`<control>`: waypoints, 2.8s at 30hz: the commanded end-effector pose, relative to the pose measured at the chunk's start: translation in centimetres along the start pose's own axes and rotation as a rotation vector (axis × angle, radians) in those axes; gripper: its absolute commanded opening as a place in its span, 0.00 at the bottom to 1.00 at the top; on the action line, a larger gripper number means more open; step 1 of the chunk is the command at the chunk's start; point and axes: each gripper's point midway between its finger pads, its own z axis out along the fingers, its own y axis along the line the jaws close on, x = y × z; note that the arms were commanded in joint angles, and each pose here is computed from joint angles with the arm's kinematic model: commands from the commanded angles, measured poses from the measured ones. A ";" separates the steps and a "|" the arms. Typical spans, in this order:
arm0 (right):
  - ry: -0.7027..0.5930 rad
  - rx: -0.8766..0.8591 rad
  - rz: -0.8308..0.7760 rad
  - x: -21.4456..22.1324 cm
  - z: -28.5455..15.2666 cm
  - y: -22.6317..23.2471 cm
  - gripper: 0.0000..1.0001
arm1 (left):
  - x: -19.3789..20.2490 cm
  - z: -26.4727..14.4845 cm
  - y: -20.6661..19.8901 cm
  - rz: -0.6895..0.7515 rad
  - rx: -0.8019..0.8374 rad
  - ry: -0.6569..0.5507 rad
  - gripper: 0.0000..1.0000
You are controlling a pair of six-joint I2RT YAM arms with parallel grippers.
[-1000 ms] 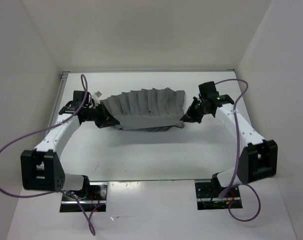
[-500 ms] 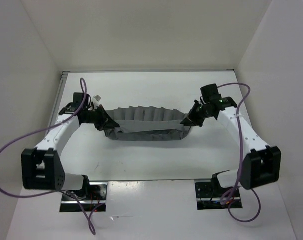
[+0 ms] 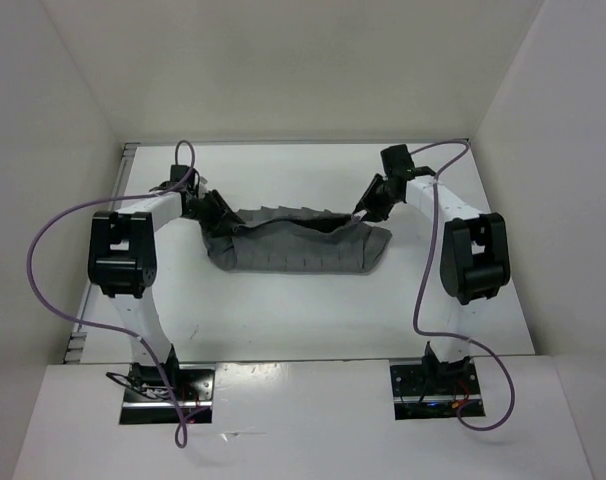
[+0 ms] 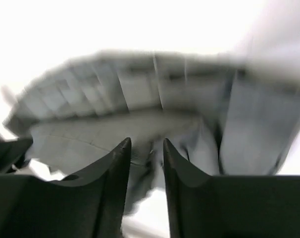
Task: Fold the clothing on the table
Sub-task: Fold the skirt
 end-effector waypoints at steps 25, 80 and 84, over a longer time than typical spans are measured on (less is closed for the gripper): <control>-0.122 0.084 -0.345 1.1 -4.1 -2.2 0.53 | -1.1 -8.2 -0.5 0.257 0.091 -0.299 0.71; -0.025 -0.012 -0.594 -4.8 4.4 4.0 0.55 | -4.0 0.5 -4.9 0.926 0.291 -0.141 0.00; -0.004 -0.025 -0.603 -4.3 5.6 3.5 0.53 | -4.0 0.5 -4.9 0.926 0.291 -0.141 0.00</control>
